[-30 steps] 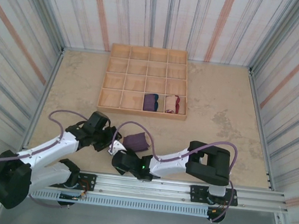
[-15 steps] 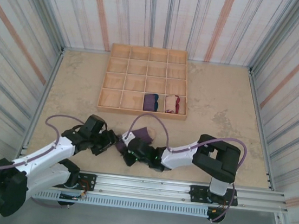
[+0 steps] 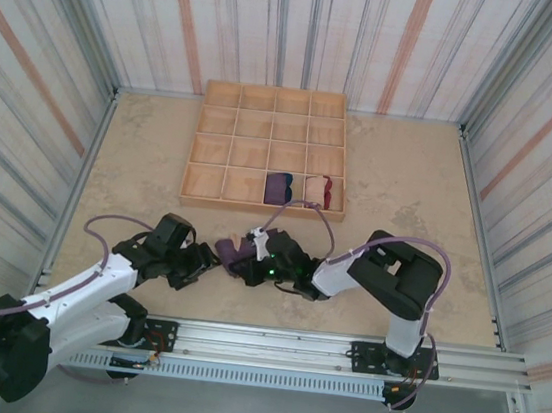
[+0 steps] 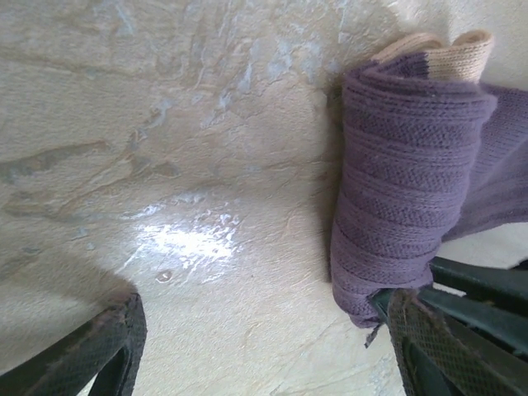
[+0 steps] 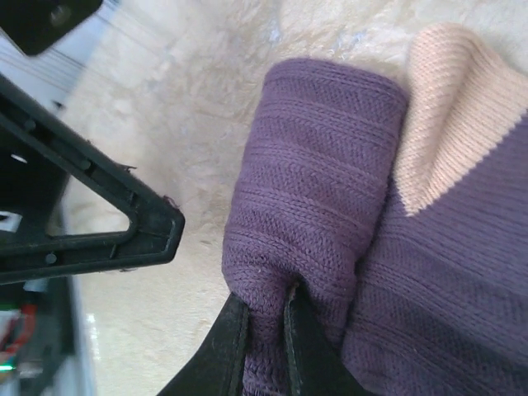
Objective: Roll the socks
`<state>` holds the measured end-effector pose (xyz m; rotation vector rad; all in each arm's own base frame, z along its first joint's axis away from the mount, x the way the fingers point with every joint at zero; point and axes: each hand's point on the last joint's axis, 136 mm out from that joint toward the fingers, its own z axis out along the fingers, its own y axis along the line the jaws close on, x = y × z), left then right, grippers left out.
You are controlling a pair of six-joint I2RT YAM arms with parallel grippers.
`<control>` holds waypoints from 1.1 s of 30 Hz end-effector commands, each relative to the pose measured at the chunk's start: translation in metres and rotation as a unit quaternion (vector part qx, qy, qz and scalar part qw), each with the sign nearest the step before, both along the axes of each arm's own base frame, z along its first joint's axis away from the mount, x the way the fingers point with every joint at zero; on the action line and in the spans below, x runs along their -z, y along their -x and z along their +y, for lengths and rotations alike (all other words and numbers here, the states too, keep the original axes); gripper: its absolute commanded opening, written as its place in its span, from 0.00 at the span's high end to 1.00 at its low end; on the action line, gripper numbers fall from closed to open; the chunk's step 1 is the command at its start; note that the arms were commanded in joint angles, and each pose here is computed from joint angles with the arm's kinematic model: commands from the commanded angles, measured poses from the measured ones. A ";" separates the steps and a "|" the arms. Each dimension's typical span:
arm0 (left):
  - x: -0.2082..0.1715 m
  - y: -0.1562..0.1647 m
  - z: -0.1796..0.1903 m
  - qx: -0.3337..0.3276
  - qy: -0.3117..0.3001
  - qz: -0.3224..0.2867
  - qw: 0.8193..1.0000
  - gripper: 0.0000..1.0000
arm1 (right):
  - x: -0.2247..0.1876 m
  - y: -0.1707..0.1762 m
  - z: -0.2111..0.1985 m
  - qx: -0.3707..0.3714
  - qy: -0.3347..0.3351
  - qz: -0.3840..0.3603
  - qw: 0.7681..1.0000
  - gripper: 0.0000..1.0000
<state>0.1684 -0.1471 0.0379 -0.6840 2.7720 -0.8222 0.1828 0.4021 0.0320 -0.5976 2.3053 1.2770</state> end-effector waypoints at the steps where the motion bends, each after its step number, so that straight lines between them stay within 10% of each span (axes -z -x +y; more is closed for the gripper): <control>1: -0.004 -0.006 -0.003 -0.001 0.014 -0.018 1.000 0.25 | 0.072 0.029 -0.047 0.032 0.051 0.201 0.978 1.00; 19: -0.017 -0.034 -0.038 0.039 0.005 -0.081 0.996 0.37 | 0.115 0.033 -0.106 0.237 0.058 0.427 0.871 1.00; 33: -0.013 -0.064 -0.064 0.039 -0.004 -0.092 0.995 0.35 | 0.129 0.039 -0.125 0.273 0.089 0.448 0.847 0.98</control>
